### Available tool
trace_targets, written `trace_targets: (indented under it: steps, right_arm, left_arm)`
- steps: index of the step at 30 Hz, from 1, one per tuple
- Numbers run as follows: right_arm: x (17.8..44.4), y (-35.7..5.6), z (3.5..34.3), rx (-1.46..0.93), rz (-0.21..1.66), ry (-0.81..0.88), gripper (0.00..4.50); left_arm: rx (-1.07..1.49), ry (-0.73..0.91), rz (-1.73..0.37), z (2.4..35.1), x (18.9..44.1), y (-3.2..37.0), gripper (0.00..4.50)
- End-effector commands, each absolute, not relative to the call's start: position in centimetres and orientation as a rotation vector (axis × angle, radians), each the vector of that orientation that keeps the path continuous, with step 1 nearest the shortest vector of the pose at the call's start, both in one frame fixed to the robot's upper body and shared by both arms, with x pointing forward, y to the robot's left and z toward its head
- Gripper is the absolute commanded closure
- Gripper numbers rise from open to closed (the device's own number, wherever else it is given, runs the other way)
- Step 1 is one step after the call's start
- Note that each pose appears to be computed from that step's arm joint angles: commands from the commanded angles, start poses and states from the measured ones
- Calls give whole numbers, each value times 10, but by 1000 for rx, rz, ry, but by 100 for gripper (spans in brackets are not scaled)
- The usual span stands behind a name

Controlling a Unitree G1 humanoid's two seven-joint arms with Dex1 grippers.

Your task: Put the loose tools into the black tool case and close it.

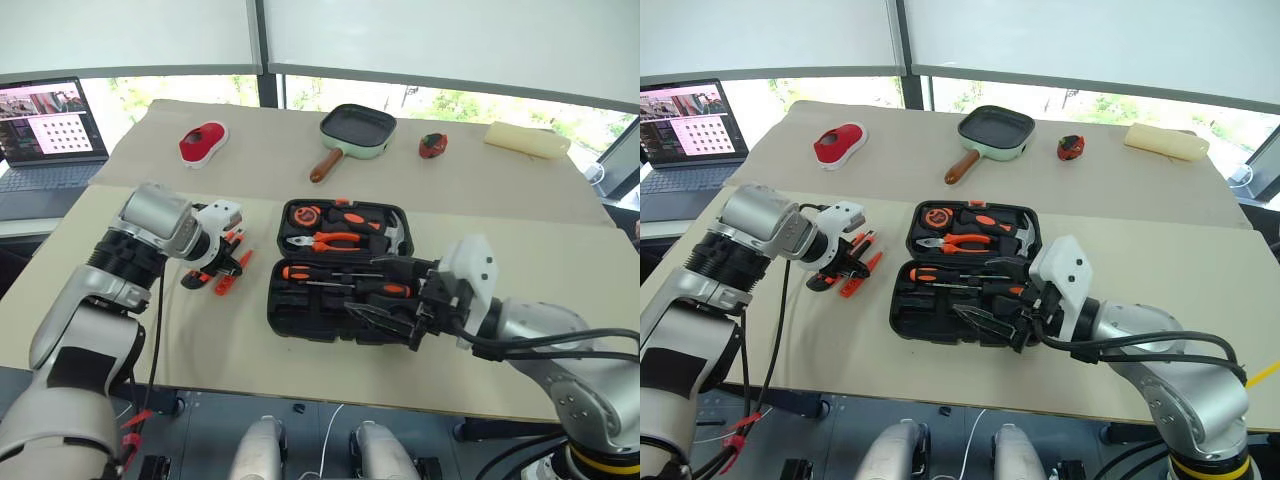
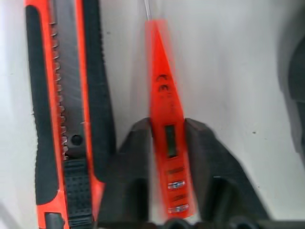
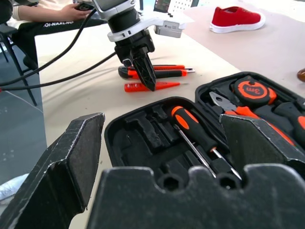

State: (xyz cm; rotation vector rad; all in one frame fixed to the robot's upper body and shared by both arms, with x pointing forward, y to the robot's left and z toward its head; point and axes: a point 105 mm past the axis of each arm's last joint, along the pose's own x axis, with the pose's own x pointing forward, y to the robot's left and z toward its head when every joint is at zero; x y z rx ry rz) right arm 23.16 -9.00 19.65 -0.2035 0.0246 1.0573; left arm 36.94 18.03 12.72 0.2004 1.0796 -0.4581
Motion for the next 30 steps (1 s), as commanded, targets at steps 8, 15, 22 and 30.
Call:
trace_targets:
  steps: [8, 15, 22, 30]
  right_arm:
    - [199, -99, 191, -212, 1202, 123, 0]
    - [201, -111, 193, -260, 1173, 143, 0]
    - [202, -116, 190, -268, 1150, 156, 0]
    - [198, -114, 191, -254, 1112, 141, 0]
  left_arm:
    - [178, 862, -700, 181, 358, 194, 408]
    - [610, 425, -1206, 228, 342, 157, 408]
    - [793, 450, -1541, 192, 325, 102, 408]
    - [935, 625, -1509, 155, 341, 73, 408]
